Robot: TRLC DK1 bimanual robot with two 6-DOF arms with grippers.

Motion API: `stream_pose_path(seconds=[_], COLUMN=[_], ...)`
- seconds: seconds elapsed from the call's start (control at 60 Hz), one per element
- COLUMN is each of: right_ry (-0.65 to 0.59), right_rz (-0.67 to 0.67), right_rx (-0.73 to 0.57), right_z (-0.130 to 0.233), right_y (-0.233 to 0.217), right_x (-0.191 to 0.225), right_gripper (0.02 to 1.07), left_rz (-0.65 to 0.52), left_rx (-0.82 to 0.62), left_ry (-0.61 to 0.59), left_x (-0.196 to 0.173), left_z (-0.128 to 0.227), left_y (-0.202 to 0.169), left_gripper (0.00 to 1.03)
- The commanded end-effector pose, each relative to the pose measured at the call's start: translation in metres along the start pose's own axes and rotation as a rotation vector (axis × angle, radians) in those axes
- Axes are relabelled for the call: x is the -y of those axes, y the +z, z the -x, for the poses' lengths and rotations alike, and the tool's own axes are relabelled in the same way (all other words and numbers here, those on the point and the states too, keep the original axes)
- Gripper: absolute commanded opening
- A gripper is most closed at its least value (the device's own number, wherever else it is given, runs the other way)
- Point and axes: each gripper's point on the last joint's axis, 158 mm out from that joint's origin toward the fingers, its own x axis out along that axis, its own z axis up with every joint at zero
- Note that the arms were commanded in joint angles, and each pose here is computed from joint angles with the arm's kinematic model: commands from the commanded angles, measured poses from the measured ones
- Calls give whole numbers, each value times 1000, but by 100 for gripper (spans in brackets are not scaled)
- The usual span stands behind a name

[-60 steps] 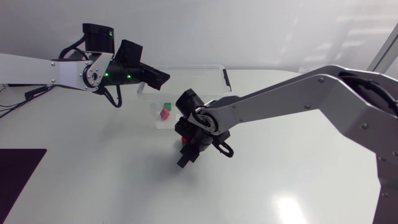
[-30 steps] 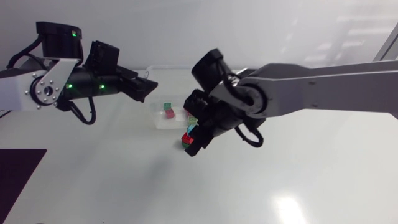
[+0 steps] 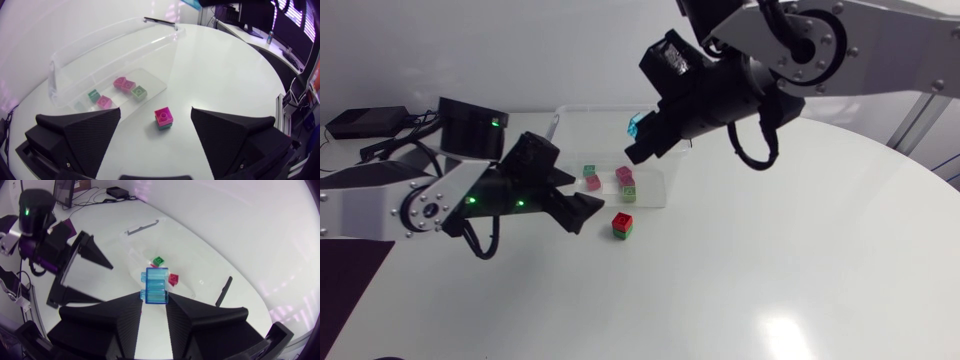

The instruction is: Place the duplo bricks in the container

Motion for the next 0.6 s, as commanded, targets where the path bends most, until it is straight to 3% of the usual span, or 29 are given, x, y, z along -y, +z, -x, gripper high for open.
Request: stream_pose_path(seconds=[0.0,0.467,0.55,0.583], right_ry=[-24,-86,-97,-100], right_rz=[-46,-134,-149,-153], right_rx=[-10,-7,-17,-24], right_z=[-20,-74,-84,-88], right_y=[1,2,-2,-4], right_x=[17,73,83,86], right_gripper=[33,35,46,57], left_rz=[-7,21,22,24], left_rx=[-68,-124,-129,-136], left_ry=[-25,3,3,10], left_x=[11,9,10,9], left_z=[-22,-94,-101,-105], left_y=[-23,-34,-35,-37], left_gripper=[98,98,98,98])
